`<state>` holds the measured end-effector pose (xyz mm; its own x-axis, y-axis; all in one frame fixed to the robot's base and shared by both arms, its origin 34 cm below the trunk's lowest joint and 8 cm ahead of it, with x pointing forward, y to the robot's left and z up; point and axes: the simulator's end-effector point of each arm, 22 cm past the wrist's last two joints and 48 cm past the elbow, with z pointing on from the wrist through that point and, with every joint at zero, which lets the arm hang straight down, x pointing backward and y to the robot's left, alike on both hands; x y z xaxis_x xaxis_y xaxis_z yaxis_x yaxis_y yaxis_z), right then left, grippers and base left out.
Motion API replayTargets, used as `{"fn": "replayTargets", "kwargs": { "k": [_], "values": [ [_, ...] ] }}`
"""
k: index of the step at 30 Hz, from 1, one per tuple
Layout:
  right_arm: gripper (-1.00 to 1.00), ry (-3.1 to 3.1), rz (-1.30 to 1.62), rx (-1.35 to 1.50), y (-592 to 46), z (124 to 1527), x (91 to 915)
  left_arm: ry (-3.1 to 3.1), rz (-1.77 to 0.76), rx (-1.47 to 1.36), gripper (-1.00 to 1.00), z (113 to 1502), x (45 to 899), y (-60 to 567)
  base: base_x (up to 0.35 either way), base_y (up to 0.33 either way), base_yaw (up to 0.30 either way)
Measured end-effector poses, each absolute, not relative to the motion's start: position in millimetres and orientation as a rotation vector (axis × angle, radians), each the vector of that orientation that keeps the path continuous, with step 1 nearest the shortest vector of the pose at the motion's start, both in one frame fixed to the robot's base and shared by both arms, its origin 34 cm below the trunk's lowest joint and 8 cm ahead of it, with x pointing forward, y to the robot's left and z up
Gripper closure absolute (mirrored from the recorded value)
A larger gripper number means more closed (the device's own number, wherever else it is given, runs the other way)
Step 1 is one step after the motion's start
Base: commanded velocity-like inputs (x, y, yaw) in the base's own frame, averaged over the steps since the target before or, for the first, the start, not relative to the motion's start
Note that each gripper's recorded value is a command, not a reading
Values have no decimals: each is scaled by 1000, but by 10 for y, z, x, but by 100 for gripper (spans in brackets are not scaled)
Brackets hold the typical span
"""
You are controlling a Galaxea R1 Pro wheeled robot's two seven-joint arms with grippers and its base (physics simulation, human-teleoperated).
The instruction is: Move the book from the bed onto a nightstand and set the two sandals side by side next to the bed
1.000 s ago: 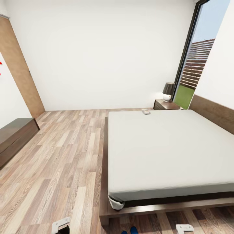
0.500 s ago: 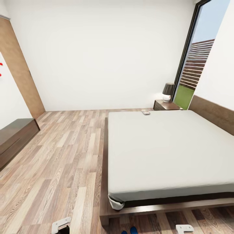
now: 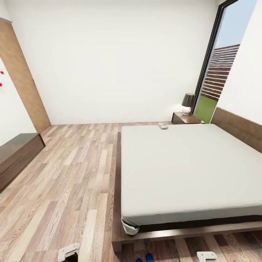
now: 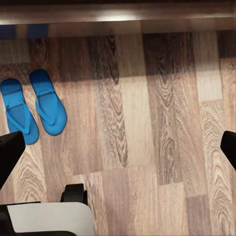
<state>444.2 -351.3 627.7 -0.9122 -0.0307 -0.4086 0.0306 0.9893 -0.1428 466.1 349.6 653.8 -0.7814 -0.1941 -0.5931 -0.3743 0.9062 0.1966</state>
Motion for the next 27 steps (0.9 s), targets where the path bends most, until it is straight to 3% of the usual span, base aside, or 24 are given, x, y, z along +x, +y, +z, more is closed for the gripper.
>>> {"fn": "replayTargets", "kwargs": {
  "k": [27],
  "values": [
    [-100,2713,-193,-1,-3455,6495,4345,2480,409,-405,-100,6765,4566,3493,0,0,0]
  ]
}}
